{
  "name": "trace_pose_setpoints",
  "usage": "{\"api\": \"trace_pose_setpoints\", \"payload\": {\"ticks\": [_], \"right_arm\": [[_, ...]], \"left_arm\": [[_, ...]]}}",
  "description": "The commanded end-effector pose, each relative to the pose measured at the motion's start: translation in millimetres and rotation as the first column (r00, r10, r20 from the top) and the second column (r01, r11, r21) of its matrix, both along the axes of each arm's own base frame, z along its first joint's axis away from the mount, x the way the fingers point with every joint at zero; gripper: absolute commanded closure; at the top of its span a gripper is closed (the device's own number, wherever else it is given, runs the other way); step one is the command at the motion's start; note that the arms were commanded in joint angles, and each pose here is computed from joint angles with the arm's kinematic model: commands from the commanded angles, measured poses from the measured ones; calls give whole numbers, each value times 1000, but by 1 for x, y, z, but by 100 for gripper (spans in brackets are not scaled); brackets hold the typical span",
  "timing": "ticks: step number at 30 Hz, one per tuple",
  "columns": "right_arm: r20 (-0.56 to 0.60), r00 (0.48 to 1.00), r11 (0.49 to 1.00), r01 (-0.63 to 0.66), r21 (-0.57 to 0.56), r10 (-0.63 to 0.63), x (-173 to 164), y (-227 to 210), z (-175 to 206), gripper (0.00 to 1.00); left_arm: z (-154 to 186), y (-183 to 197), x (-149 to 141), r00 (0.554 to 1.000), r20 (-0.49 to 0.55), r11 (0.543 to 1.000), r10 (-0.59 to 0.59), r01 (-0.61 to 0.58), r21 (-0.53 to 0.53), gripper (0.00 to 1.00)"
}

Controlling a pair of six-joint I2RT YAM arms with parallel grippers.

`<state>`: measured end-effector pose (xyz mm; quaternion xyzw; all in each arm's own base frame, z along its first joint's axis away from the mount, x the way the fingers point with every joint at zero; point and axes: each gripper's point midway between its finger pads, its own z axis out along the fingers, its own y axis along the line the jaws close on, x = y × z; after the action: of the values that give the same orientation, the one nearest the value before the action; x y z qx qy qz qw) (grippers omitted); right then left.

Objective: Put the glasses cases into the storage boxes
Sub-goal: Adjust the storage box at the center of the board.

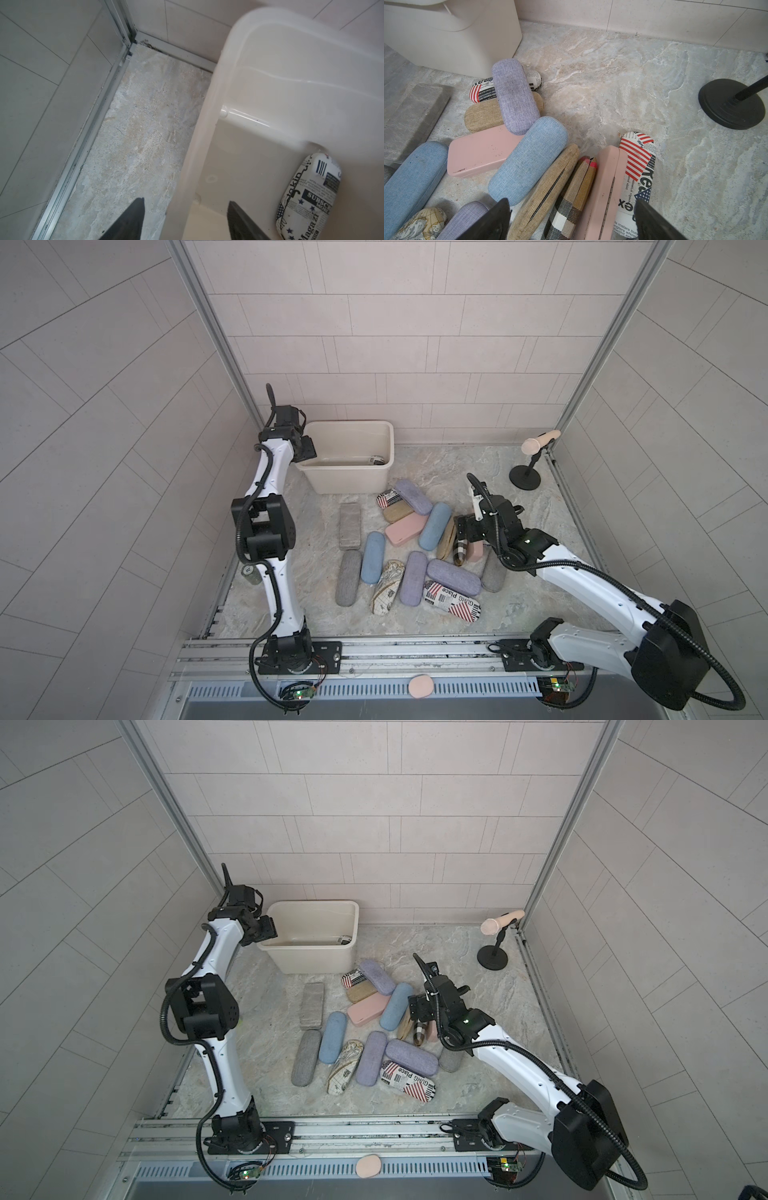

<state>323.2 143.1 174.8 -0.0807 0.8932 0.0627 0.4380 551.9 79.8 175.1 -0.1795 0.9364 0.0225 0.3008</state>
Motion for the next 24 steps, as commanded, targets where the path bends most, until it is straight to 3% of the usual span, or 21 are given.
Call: {"api": "trace_pose_setpoints", "payload": {"ticks": [1, 6, 17, 20, 23, 24], "right_arm": [[1, 1000, 1000, 1, -2, -1, 0, 1, 0, 7], [3, 1000, 1000, -6, 3, 6, 0, 3, 1, 10], [17, 1000, 999, -26, 25, 26, -4, 8, 8, 14], [22, 999, 999, -30, 33, 30, -5, 9, 10, 14], [26, 999, 999, -33, 38, 32, -6, 9, 12, 14], [26, 999, 999, -35, 38, 34, -6, 10, 12, 14]], "left_arm": [[3, 0, -6, 999, -33, 999, -34, 35, 22, 40], [5, 5, -24, 997, -76, 998, -14, 18, 53, 60], [0, 1, -93, 990, -143, 998, 2, 7, 60, 76], [0, -1, -110, 989, -150, 998, 8, 1, 59, 75], [-1, 1, -124, 986, -163, 997, 28, -16, 71, 47], [1, 1, -126, 986, -162, 997, 30, -18, 73, 42]]}}
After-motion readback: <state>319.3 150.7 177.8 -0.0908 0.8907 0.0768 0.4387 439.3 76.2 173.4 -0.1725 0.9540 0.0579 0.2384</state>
